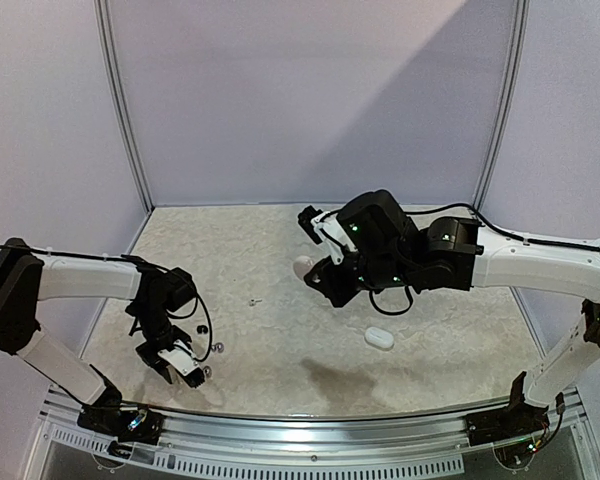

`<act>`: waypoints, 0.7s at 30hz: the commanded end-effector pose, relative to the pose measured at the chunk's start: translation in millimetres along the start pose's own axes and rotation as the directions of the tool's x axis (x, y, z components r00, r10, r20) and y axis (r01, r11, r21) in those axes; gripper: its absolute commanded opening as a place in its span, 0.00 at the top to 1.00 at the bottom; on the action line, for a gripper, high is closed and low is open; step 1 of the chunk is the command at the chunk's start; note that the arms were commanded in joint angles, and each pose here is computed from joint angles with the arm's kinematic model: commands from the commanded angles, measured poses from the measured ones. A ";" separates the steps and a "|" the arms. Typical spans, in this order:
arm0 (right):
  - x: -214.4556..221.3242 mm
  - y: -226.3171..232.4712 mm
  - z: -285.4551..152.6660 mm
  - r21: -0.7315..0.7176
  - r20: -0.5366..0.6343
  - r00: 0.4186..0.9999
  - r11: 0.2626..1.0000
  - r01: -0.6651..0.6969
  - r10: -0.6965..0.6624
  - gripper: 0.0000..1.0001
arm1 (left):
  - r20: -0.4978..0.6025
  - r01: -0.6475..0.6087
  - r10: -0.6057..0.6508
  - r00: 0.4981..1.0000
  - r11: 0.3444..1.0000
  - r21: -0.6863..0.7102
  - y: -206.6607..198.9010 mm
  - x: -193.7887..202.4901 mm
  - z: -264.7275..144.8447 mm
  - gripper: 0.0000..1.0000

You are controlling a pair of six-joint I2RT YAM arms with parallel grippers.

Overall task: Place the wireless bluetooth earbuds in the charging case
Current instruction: Pick up the right earbud from the center of the board.

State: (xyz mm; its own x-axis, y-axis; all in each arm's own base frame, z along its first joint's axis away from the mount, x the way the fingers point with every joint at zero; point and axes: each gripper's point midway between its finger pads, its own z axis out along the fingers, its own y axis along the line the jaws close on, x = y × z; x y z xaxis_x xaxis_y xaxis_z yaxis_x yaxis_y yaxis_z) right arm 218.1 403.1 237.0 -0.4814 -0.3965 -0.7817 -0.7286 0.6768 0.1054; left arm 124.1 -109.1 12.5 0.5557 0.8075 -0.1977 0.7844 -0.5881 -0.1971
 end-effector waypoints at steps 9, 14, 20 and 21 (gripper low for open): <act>-5.8 4.0 -1.8 -0.005 0.006 1.000 1.000 0.005 -0.005 1.00 | -0.019 -0.015 0.014 1.000 0.999 -0.029 8.8 5.3 4.1 0.80; -7.8 3.4 -4.2 -0.004 0.013 1.000 1.000 0.005 -0.005 1.00 | -0.005 -0.015 0.015 1.000 1.000 -0.022 6.9 2.2 4.1 0.91; -7.4 3.6 -4.0 -0.004 0.010 1.000 1.000 0.005 -0.005 1.00 | -0.016 -0.005 0.005 1.000 1.000 -0.013 5.6 3.1 0.2 1.00; -7.8 3.6 -4.3 -0.003 0.012 1.000 1.000 0.007 -0.007 1.00 | -0.020 0.002 -0.002 1.000 1.000 -0.018 6.9 3.4 -2.7 1.00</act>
State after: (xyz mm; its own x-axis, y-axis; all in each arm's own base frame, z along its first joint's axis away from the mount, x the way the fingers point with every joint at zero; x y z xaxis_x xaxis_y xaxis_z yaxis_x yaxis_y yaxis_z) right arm 218.1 403.0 236.7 -0.4825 -0.3997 -0.7794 -0.7286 0.6771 0.1038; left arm 131.5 -111.8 11.1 0.5708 0.7992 -0.1885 0.7837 -0.5987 -0.1654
